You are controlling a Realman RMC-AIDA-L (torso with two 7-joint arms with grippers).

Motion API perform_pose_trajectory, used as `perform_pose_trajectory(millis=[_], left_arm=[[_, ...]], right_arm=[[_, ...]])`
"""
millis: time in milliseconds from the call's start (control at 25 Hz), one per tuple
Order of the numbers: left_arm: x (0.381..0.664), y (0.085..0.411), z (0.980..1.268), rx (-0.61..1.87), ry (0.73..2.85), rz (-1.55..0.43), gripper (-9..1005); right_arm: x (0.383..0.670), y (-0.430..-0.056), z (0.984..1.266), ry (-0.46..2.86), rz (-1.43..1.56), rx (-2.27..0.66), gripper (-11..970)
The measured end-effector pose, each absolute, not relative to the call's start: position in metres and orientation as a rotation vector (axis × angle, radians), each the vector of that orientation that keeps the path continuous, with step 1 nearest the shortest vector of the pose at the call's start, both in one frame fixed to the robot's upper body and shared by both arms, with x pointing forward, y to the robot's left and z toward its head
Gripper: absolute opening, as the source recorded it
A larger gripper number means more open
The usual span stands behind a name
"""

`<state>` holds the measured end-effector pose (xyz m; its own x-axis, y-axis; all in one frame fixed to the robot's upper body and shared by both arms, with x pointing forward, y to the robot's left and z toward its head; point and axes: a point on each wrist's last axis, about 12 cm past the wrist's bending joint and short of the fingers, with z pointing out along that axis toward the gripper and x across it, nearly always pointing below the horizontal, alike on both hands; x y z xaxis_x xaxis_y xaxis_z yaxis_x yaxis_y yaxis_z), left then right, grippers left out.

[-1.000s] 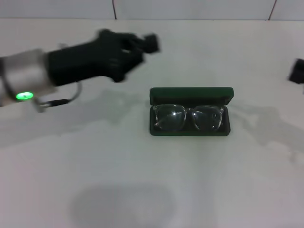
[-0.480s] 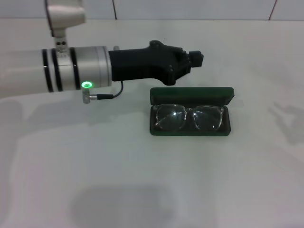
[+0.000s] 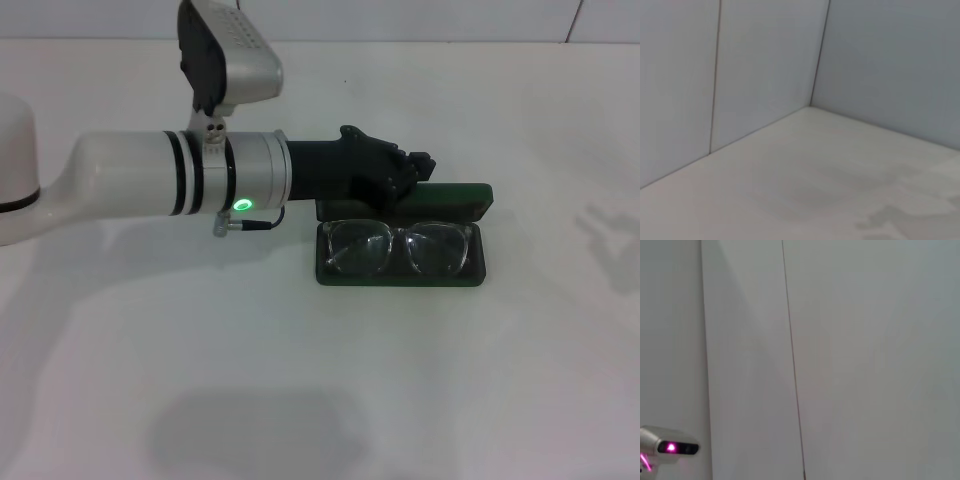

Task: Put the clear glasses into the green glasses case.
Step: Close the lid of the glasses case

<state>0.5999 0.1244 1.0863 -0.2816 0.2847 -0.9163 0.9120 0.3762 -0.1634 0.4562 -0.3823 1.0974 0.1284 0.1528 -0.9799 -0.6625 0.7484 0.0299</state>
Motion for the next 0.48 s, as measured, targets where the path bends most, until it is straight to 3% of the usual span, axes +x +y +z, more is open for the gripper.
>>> perform_pose_trajectory(millis=[480], left_arm=[[0.5993,0.1239,1.0839,1.045,1.784,-0.904,55]], right_arm=[[0.4586,-0.3806,1.0981,1.313,0.631,-0.476,165]])
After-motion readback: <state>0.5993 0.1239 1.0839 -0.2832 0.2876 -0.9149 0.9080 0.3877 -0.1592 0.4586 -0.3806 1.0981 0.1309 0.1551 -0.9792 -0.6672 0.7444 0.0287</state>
